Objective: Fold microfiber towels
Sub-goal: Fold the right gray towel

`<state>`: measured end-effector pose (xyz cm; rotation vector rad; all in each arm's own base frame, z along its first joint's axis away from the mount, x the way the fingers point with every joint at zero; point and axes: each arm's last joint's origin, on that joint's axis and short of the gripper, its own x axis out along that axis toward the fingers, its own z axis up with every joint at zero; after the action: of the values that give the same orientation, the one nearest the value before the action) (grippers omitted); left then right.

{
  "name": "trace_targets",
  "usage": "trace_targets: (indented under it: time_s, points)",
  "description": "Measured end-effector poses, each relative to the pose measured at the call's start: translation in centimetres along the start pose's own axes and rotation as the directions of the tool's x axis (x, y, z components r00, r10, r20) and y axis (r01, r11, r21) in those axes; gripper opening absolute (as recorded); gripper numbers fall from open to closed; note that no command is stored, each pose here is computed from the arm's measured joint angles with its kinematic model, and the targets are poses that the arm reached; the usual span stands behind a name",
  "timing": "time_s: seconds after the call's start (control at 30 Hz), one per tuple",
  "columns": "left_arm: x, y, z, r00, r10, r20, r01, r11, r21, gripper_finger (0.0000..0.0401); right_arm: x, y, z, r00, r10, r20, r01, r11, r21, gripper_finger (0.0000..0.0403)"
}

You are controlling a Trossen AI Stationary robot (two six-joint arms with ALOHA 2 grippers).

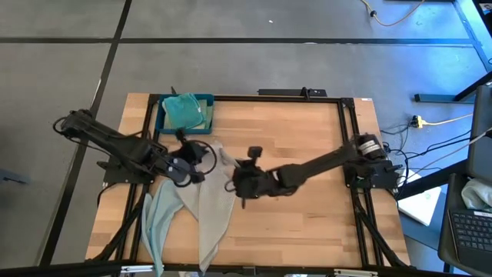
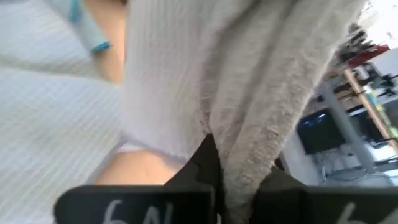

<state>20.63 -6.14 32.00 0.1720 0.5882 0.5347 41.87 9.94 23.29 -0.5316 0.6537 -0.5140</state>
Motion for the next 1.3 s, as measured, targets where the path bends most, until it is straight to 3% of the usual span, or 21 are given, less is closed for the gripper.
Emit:
trace_targets:
  time_s: [0.07, 0.17, 0.23, 0.33, 0.4, 0.5, 0.63, 0.77, 0.83, 0.93, 1.07, 1.3]
  points:
    - [0.9, -1.1, -0.5, 0.996, -0.069, 0.058, 0.071, 0.997, -0.028, 0.0000, -2.0, -0.3, -0.2, 0.999, 0.042, -0.032, -0.042, 0.999, 0.006, 0.0015]
    - [2.1, -2.8, -1.0, 0.957, -0.215, 0.195, 0.228, 0.973, -0.046, 0.0000, -4.7, -1.0, -0.3, 0.976, 0.210, -0.064, -0.205, 0.976, 0.074, 0.0016]
    - [2.8, -3.5, -1.3, 0.904, -0.318, 0.287, 0.352, 0.933, -0.076, 0.0000, -6.2, -1.7, -0.4, 0.927, 0.363, -0.091, -0.347, 0.924, 0.160, 0.0016]
    - [4.1, -4.8, -2.0, 0.826, -0.438, 0.356, 0.505, 0.855, -0.120, 0.0000, -7.7, -2.2, -0.8, 0.815, 0.561, -0.142, -0.509, 0.812, 0.284, 0.0016]
    - [5.0, -6.1, -2.5, 0.788, -0.496, 0.366, 0.574, 0.806, -0.144, 0.0000, -8.4, -2.0, -1.0, 0.755, 0.635, -0.161, -0.562, 0.754, 0.340, 0.0016]
    - [6.4, -8.8, -3.6, 0.771, -0.545, 0.329, 0.613, 0.775, -0.154, 0.0000, -9.5, -1.4, -1.3, 0.710, 0.676, -0.198, -0.586, 0.723, 0.367, 0.0016]
    - [9.1, -11.1, -5.5, 0.799, -0.542, 0.261, 0.588, 0.796, -0.145, 0.0000, -10.2, -1.3, -2.3, 0.696, 0.654, -0.298, -0.547, 0.751, 0.370, 0.0019]
    - [11.8, -10.7, -6.3, 0.867, -0.448, 0.218, 0.480, 0.869, -0.121, 0.0000, -9.5, -2.5, -3.5, 0.778, 0.479, -0.406, -0.376, 0.873, 0.309, 0.0020]
    - [13.1, -9.8, -6.3, 0.899, -0.386, 0.209, 0.413, 0.904, -0.110, 0.0000, -8.8, -3.2, -4.1, 0.783, 0.418, -0.460, -0.317, 0.905, 0.282, 0.0021]
    - [14.8, -8.3, -6.3, 0.922, -0.338, 0.188, 0.362, 0.925, -0.115, 0.0000, -7.4, -3.4, -5.3, 0.764, 0.394, -0.510, -0.289, 0.917, 0.275, 0.0022]
    - [16.6, -6.8, -6.6, 0.931, -0.330, 0.158, 0.351, 0.928, -0.126, 0.0000, -4.7, -2.9, -8.1, 0.725, 0.435, -0.534, -0.341, 0.900, 0.271, 0.0022]
    - [19.3, -6.0, -8.0, 0.932, -0.349, 0.093, 0.360, 0.922, -0.143, 0.0000, -1.2, -3.7, -11.7, 0.718, 0.409, -0.563, -0.309, 0.912, 0.269, 0.0022]
